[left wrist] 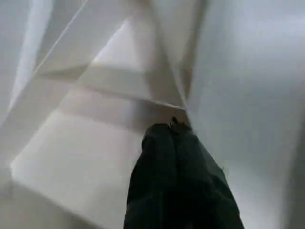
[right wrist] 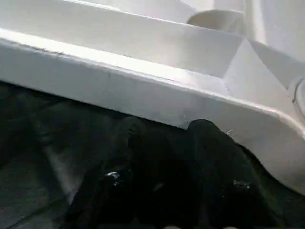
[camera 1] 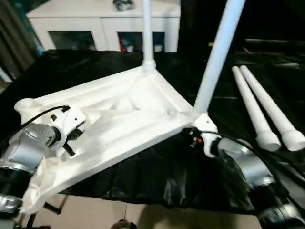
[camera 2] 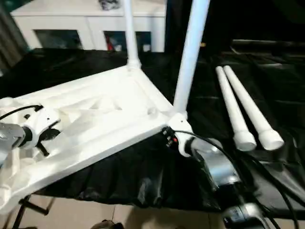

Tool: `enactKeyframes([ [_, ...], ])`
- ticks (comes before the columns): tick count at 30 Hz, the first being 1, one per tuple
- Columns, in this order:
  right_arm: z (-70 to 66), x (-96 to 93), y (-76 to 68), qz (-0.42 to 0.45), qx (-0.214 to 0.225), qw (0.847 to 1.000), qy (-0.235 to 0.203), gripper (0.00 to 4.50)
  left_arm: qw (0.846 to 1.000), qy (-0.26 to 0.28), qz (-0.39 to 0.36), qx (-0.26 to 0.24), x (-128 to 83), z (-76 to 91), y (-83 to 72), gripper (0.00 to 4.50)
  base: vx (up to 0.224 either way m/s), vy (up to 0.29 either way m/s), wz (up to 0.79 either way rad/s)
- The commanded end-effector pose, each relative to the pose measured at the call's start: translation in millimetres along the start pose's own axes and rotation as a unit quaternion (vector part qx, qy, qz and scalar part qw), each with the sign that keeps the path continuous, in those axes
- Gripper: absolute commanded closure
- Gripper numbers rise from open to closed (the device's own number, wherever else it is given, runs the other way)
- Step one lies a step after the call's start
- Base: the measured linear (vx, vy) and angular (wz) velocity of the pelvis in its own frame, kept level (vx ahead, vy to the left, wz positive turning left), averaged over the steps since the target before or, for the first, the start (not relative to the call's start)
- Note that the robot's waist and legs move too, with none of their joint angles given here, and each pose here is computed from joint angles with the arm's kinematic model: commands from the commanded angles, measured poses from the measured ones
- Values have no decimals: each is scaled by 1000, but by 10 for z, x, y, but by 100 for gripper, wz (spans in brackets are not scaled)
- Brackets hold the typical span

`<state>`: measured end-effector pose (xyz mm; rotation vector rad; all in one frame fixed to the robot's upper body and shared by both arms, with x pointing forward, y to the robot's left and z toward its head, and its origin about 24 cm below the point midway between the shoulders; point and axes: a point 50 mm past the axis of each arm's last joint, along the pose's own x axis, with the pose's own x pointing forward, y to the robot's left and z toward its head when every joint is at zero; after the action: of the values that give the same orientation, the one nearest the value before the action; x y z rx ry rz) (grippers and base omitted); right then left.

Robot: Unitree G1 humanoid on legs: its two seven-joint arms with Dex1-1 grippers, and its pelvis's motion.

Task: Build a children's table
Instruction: Rotate table base

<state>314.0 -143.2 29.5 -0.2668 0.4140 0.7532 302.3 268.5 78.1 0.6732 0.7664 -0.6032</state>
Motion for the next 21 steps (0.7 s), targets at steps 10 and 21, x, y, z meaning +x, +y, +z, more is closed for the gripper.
enactKeyframes([
  [10, 339, 338, -78, -28, -22, 999, -36, 392, 976, -34, -205, 63, 76, 276, -441, 450, 0, 0, 0],
  [21, 501, 486, -4, -28, -24, 997, -71, 444, 981, -127, -136, 48, 506, 793, -617, 450, 0, 0, 0],
])
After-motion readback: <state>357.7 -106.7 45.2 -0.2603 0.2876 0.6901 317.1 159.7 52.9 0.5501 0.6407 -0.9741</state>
